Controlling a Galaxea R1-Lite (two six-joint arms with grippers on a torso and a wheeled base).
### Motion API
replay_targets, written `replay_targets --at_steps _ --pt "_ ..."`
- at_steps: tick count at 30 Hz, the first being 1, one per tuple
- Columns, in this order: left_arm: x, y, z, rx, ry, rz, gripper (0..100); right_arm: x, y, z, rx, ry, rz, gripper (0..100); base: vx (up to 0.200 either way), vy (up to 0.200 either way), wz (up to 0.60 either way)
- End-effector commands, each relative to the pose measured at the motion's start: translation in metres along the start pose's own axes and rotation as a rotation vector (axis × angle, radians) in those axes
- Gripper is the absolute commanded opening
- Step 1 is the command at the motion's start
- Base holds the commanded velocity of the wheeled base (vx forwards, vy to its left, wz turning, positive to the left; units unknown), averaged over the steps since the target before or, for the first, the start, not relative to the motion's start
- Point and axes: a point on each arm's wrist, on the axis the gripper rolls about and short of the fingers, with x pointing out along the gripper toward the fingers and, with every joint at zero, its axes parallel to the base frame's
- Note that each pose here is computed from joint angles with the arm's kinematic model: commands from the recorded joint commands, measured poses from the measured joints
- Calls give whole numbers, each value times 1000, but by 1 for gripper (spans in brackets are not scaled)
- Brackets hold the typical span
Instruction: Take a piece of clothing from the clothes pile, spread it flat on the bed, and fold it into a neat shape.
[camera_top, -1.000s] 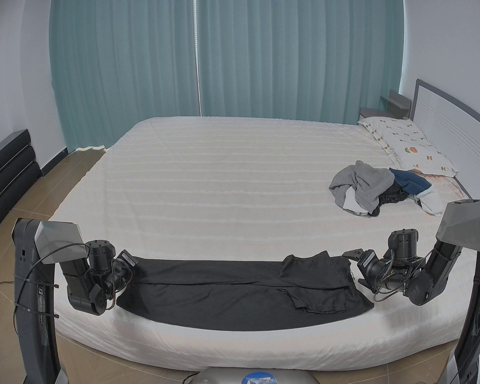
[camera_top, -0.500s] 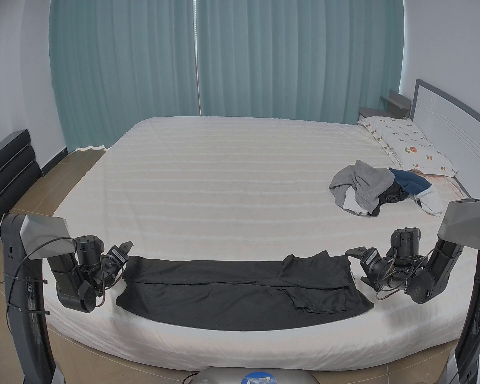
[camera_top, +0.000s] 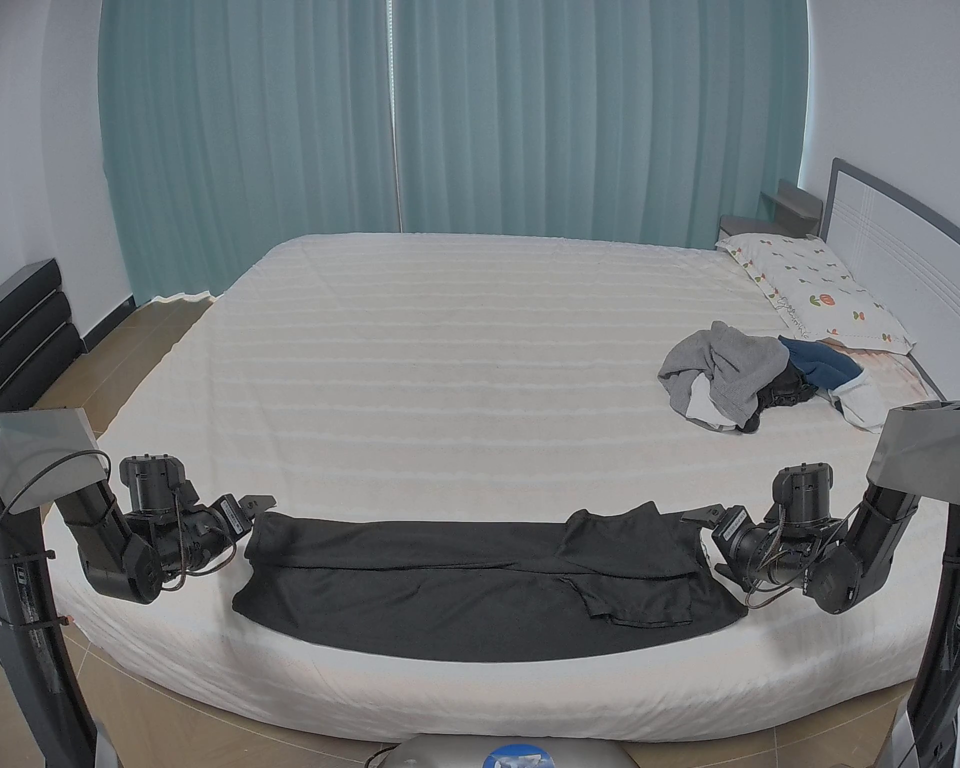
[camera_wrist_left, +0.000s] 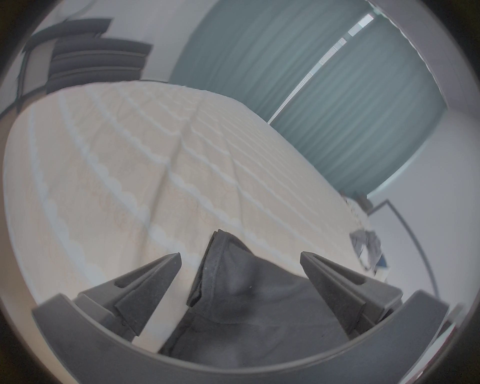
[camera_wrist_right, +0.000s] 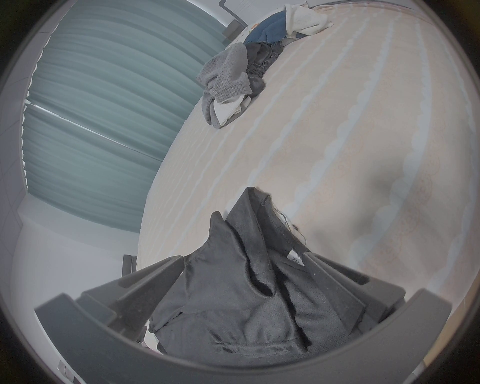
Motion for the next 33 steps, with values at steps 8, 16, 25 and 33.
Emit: replay_targets --at_steps 8,16,25,33 --pt "33 14 -26 210 141 7 100 7 -1 -17 -25 44 -18 100 0 0 0" --pt "31 11 -34 277 155 4 100 6 1 -16 -27 41 -13 100 0 0 0" --pt "32 9 -38 286 155 -2 100 4 1 -16 -28 39 -10 100 0 0 0" --pt "25 10 -40 282 155 31 0 4 1 -16 -27 38 -11 100 0 0 0"
